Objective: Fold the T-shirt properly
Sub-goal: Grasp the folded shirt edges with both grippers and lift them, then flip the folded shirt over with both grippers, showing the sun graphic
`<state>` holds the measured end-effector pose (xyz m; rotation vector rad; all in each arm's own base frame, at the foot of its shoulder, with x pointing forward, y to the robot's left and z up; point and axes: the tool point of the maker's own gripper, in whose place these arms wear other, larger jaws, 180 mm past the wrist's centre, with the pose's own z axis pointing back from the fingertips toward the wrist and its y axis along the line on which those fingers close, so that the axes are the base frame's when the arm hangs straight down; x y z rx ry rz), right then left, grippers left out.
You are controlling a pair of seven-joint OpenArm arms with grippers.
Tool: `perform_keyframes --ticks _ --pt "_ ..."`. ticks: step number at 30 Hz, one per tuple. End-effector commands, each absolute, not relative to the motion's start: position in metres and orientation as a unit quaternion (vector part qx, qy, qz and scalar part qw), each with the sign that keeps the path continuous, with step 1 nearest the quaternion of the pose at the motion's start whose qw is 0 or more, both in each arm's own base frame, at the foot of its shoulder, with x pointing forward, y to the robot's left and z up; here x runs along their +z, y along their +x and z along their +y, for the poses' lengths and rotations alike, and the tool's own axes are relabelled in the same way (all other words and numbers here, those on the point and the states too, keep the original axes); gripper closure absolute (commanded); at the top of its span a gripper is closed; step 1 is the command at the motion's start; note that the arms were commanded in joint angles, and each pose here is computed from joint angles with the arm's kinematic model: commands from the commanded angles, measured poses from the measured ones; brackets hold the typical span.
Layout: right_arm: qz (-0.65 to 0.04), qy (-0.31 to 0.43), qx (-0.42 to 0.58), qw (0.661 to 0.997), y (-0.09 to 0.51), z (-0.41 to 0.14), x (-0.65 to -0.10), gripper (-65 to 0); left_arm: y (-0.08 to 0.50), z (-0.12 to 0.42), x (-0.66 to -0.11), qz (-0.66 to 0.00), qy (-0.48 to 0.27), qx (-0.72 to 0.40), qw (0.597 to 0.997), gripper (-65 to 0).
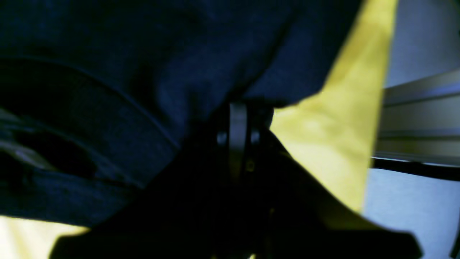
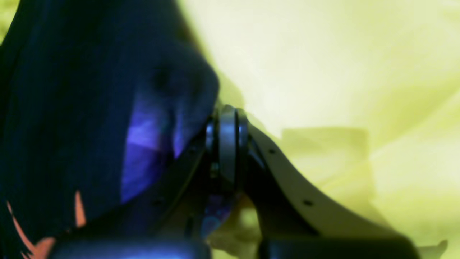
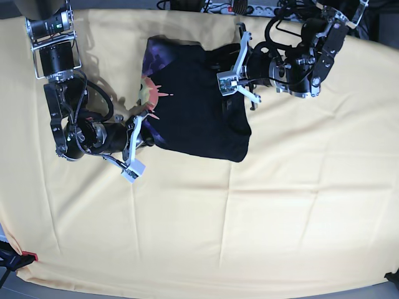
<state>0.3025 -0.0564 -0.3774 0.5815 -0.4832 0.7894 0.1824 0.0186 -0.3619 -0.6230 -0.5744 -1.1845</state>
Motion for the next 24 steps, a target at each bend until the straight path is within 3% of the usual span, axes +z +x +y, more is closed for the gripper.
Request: perform_keyframes --ticks 1,7,16,20,24 --pt "-0.236 0.279 0.389 0.846 0.301 -0.055 -0.368 0.0 0.200 0.030 -0.362 -0.272 -0.243 -0.539 0.759 0.0" --pt "-0.276 0.290 0.404 0.822 0.272 -0.043 -0.344 0.0 0.234 0.037 -0.355 -0.330 -0.185 -0.519 0.766 0.0" --pt "-0.325 0.302 0.376 0.813 0.222 -0.034 -0.314 0.0 0.295 0.053 -0.368 -0.421 -0.180 -0.471 0.754 0.0" --pt "-0.328 0.324 0.353 0.814 0.203 -0.027 -0.318 0.0 0.318 0.067 -0.372 -0.426 -0.165 -0.461 0.761 0.0" --pt "-0.340 0.296 0.327 0.830 0.211 -0.040 -0.322 0.0 0.326 0.067 -0.361 -0.422 -0.148 -0.474 0.759 0.0"
